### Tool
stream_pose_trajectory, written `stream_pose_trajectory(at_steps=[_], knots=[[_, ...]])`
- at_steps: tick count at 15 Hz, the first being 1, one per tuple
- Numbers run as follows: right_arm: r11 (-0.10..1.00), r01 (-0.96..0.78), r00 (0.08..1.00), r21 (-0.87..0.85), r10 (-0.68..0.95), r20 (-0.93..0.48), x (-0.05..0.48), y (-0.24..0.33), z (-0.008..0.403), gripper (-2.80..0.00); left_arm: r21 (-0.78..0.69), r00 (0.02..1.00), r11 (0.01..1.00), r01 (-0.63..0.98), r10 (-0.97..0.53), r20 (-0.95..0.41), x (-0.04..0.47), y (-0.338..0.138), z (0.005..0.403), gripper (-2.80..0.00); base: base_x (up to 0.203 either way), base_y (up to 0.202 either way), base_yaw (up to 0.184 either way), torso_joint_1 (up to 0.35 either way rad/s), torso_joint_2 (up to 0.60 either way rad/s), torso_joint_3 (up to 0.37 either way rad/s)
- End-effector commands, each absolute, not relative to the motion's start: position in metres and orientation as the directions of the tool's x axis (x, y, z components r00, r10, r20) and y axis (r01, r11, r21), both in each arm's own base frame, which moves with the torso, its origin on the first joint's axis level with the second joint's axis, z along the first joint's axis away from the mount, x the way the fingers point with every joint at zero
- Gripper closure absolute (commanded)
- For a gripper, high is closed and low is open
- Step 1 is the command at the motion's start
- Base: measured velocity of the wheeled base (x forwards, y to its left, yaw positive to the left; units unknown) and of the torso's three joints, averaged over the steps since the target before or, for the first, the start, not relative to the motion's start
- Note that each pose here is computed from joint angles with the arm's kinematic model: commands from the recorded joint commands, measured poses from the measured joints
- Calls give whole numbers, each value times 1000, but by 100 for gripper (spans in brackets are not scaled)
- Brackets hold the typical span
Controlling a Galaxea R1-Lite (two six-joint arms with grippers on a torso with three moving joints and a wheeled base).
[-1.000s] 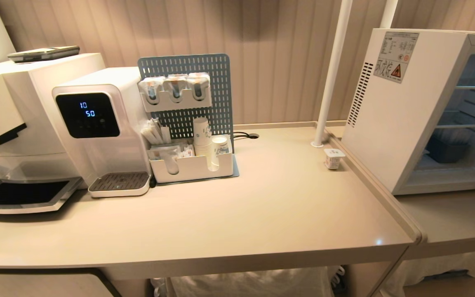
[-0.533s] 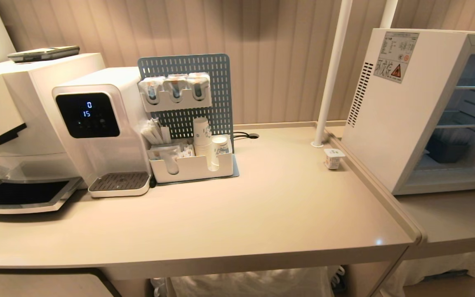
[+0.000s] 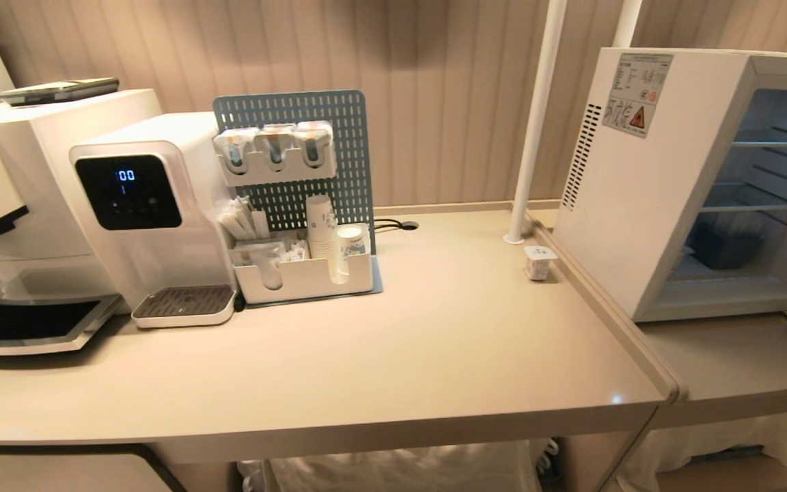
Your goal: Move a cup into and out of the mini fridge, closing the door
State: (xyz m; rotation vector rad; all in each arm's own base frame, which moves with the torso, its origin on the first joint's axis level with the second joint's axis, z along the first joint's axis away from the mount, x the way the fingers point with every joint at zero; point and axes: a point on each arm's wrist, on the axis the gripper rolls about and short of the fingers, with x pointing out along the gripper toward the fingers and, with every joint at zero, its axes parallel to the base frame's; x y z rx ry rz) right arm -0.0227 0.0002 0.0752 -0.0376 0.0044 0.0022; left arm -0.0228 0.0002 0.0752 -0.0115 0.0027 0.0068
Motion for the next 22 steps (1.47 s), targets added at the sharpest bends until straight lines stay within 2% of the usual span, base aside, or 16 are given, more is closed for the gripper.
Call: stream_pose_trajectory(at_steps=[1, 14, 22], knots=[[999, -3, 1000, -38, 3, -6, -23, 0, 75, 0, -12, 1000, 1000, -8, 8, -6, -23, 0, 75, 0, 0, -192, 0, 1, -4, 4], [999, -3, 1000, -40, 3, -8, -22, 0, 75, 0, -14, 1000, 1000, -9, 9, -6, -23, 0, 75, 0, 0, -192, -1, 2, 3, 2], [999, -3, 1000, -39, 3, -11, -23, 0, 75, 0, -17, 1000, 1000, -9, 9, -6, -23, 0, 75, 0, 0, -21, -1, 1, 1, 0]])
